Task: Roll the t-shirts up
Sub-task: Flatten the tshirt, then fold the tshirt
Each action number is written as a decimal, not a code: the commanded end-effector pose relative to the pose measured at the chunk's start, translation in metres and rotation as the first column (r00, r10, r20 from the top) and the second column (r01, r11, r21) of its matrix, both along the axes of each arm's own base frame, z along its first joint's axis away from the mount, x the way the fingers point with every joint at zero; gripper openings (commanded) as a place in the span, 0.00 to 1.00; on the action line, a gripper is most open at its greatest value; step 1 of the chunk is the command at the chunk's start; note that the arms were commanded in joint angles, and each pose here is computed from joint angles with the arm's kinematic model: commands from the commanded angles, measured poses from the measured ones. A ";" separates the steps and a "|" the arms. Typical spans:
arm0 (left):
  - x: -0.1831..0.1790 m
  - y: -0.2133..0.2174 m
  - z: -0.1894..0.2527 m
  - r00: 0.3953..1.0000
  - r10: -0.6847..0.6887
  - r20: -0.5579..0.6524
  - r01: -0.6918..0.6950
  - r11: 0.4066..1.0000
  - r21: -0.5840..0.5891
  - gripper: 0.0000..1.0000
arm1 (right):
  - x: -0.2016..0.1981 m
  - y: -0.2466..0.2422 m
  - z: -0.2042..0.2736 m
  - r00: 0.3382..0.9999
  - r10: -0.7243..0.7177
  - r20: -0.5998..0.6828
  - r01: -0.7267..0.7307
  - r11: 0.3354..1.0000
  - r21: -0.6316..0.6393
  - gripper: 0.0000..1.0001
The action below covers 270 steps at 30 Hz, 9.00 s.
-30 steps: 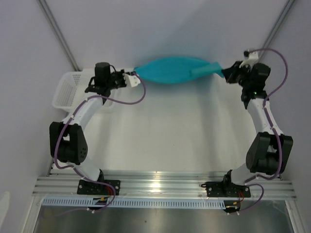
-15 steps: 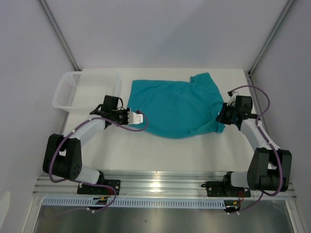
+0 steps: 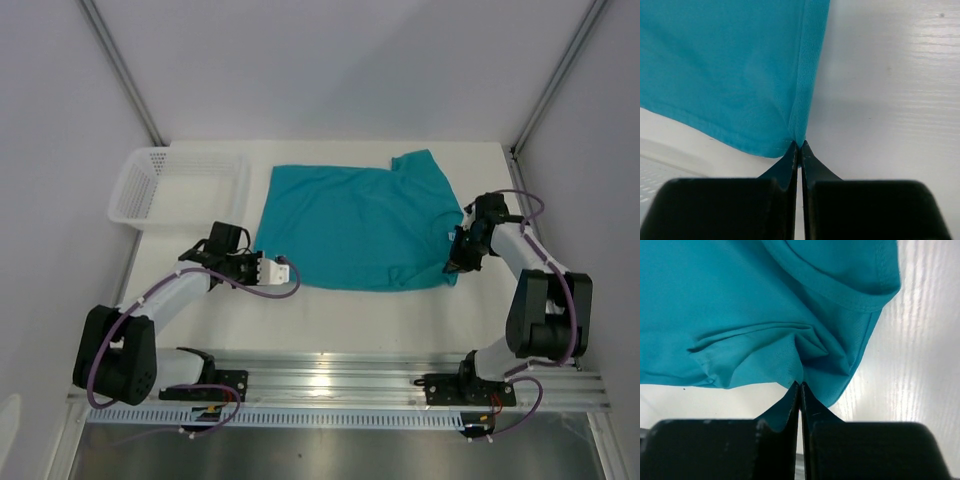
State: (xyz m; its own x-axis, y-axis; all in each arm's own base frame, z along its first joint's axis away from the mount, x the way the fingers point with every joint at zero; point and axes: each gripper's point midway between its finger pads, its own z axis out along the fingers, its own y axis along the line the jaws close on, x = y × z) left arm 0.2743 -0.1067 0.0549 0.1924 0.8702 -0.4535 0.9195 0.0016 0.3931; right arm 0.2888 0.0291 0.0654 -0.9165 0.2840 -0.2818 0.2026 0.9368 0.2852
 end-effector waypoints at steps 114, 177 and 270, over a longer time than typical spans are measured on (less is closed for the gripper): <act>-0.019 -0.002 -0.020 0.997 0.005 -0.074 -0.002 0.999 0.047 0.01 | -0.006 0.010 -0.040 0.991 0.013 -0.130 -0.014 1.000 -0.009 0.06; 0.143 0.000 0.007 0.955 0.286 -0.075 -0.270 0.947 0.173 0.04 | 0.197 -0.019 0.038 0.921 0.066 0.384 -0.045 0.997 -0.065 0.00; 0.051 -0.014 -0.012 0.996 -0.040 -0.081 0.054 0.984 0.170 0.57 | 0.000 -0.081 -0.038 0.924 -0.363 -0.123 0.351 0.930 -0.113 0.00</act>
